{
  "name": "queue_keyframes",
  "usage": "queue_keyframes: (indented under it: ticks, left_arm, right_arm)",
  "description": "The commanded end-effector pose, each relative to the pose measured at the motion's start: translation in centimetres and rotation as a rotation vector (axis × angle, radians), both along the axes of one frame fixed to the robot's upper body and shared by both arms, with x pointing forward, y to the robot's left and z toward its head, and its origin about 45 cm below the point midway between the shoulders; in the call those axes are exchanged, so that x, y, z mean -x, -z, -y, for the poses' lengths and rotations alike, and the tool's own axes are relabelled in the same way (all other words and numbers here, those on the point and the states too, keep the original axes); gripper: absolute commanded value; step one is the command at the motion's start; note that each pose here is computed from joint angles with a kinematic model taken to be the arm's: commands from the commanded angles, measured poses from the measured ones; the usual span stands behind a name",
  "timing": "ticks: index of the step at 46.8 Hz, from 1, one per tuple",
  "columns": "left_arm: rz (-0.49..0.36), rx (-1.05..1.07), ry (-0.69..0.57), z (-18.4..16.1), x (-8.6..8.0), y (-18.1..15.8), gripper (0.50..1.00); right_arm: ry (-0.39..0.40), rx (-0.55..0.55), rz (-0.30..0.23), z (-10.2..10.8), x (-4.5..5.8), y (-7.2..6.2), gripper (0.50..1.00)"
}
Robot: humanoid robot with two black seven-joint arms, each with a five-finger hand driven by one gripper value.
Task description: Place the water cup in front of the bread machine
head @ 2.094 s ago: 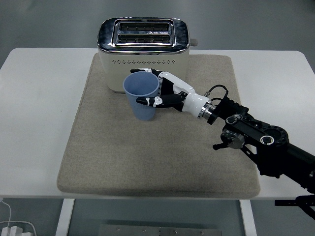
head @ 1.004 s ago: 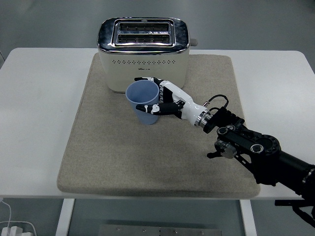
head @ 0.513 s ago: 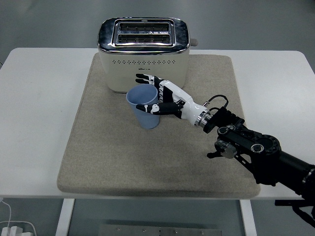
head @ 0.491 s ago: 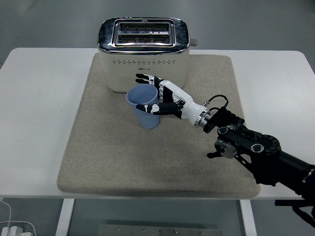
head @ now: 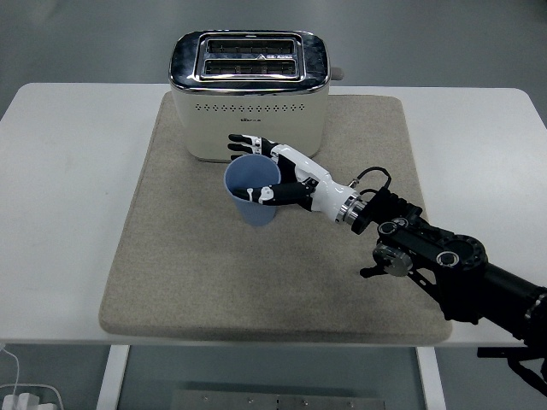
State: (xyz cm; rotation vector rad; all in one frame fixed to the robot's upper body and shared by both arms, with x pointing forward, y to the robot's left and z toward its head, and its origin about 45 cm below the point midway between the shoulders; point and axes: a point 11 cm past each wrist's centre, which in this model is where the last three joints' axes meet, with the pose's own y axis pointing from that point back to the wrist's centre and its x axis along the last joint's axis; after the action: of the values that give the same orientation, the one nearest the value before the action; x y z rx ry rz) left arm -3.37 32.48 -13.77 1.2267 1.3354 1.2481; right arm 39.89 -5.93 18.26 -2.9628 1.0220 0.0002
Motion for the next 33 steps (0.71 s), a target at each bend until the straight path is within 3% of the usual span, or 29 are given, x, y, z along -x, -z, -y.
queue_keyframes:
  ticks: [1,18,33]
  left_arm:
    - [0.0,0.0,0.0,0.0,0.0,0.0,1.0]
    - [0.0,0.0,0.0,0.0,0.0,0.0,1.0]
    - [0.0,0.0,0.0,0.0,0.0,0.0,1.0]
  right_arm:
    - [0.004,-0.003,0.002,0.0,-0.1,-0.2,0.915]
    - [0.017,-0.02,0.023,0.1,-0.8,-1.2,0.915]
    - [0.029,0.001,0.053,2.1,-2.0,-2.3,0.915]
